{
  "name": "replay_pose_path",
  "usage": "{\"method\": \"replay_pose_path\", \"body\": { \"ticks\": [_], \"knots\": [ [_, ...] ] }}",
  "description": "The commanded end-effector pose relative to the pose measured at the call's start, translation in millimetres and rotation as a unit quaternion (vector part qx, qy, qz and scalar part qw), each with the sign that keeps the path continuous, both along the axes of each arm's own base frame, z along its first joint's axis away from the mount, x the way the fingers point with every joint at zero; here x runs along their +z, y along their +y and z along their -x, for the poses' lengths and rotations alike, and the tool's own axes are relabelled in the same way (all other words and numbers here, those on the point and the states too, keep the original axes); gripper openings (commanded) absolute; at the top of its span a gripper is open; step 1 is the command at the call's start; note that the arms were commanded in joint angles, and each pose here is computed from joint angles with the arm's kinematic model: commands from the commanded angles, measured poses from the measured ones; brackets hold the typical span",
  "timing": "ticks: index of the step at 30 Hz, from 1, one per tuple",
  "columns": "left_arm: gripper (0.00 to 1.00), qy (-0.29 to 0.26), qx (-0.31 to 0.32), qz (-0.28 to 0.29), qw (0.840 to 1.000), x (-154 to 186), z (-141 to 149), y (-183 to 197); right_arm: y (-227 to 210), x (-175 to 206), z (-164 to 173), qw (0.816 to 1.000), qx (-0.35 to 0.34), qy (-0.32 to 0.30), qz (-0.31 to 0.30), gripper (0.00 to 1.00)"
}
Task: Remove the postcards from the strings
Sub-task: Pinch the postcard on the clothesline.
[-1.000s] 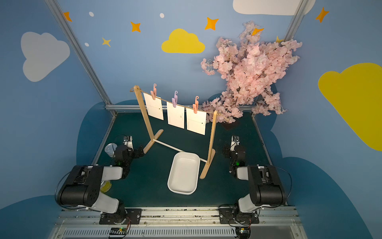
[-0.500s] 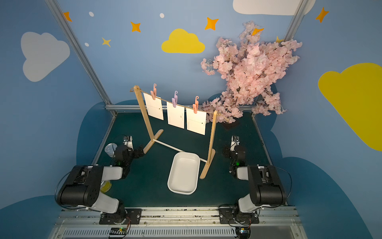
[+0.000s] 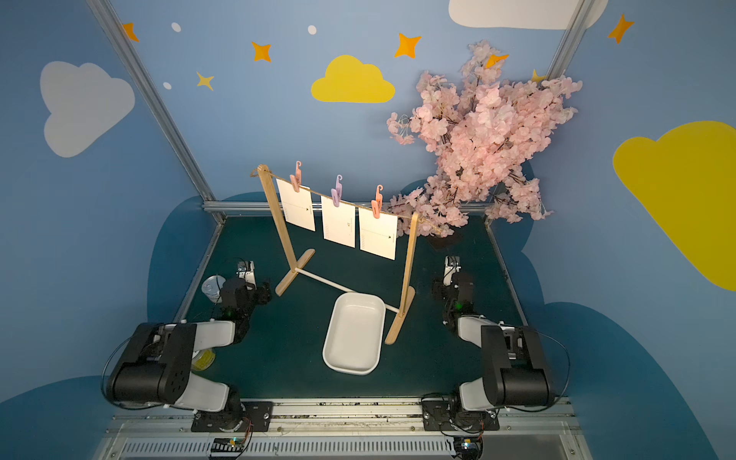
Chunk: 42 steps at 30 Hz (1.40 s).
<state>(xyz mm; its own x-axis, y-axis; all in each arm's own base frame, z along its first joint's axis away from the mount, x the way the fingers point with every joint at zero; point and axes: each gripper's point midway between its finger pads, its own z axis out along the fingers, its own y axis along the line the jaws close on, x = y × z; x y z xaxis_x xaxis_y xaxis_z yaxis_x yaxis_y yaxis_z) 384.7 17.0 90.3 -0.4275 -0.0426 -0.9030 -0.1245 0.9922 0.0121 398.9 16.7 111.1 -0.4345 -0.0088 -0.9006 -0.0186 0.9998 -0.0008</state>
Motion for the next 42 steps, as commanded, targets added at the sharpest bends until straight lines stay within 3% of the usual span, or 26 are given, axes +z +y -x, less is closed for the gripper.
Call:
{"method": "replay_pose_path", "body": {
  "ticks": [1, 6, 11, 30, 42],
  "knots": [
    [0.71, -0.020, 0.055, 0.009, 0.998, 54.8, -1.8, 14.9, -12.7, 36.3, 1.2, 0.998, -0.045, 0.025, -0.024, 0.62],
    [0.70, -0.051, 0.030, 0.087, 0.994, 111.5, 9.9, -3.8, -17.9, 83.7, 13.8, 0.996, -0.067, 0.028, -0.047, 0.62],
    [0.69, -0.052, -0.040, 0.149, 0.987, 137.4, 26.1, -41.8, -18.1, 125.6, 37.3, 0.994, -0.072, 0.000, -0.076, 0.62],
    [0.69, -0.040, -0.268, 0.164, 0.949, 216.5, 72.7, -173.6, 20.0, 296.7, 80.5, 0.981, 0.036, -0.106, -0.155, 0.66],
    [0.70, -0.064, -0.369, 0.204, 0.904, 247.1, 85.5, -239.3, 54.0, 363.0, 98.4, 0.964, 0.136, -0.146, -0.178, 0.66]
  ]
}}
